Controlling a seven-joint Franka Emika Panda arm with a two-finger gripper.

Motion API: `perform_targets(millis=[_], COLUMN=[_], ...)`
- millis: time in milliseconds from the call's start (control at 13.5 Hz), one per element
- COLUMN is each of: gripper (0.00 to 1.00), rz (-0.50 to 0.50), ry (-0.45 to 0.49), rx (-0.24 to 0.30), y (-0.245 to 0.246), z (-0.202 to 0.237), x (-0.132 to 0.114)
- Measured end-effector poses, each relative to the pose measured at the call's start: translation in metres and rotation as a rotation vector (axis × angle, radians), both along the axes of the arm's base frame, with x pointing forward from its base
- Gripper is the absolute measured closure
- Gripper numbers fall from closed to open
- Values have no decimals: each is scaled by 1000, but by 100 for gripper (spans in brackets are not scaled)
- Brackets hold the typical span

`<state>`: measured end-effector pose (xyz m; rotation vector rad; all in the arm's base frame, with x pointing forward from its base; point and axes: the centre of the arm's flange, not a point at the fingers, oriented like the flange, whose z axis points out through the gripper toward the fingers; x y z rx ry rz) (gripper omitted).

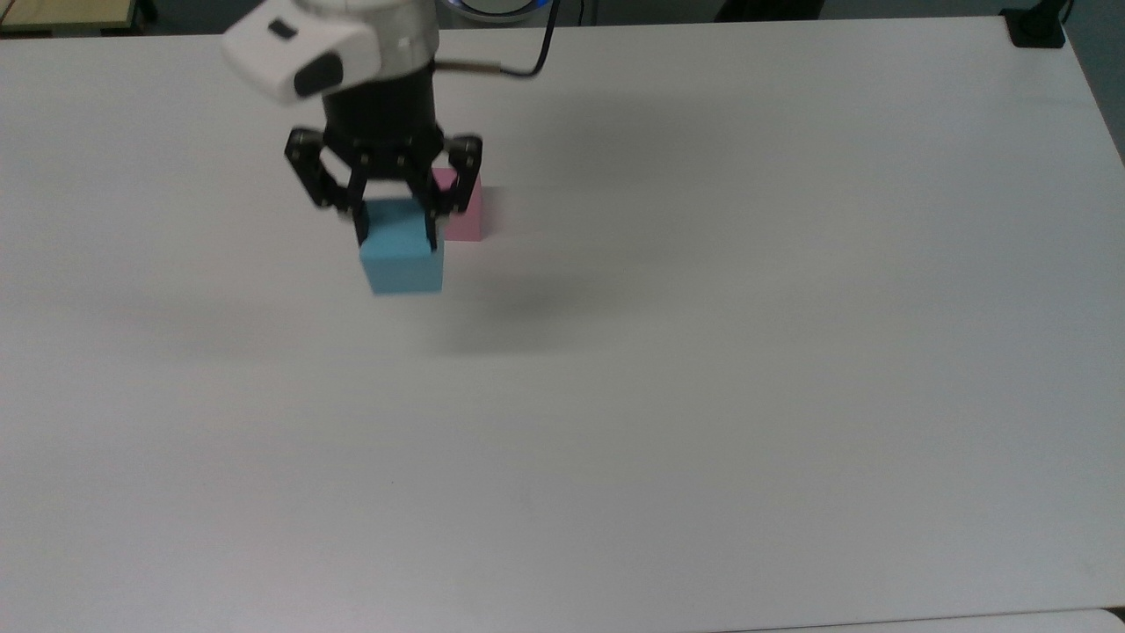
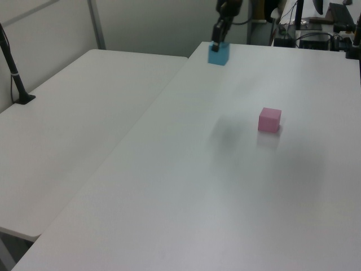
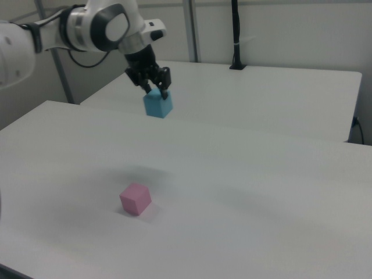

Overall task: Put blue cube on pink cube
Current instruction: 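Carry the blue cube over the pink cube, then lower the blue cube onto the pink cube's top face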

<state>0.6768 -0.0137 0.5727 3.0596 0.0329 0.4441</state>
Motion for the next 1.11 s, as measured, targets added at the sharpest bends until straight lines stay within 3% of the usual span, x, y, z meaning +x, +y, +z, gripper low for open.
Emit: perform_targets(millis=[297,520,892,1115], gripper=[46,46,46,46], rz=[38,52,53,53], ry=[94,118,112,158], rx=[17,19,21,21], y=[13,20,19,19], z=[-10,-13,-8,-31], x=[-90,-131,-151,-153])
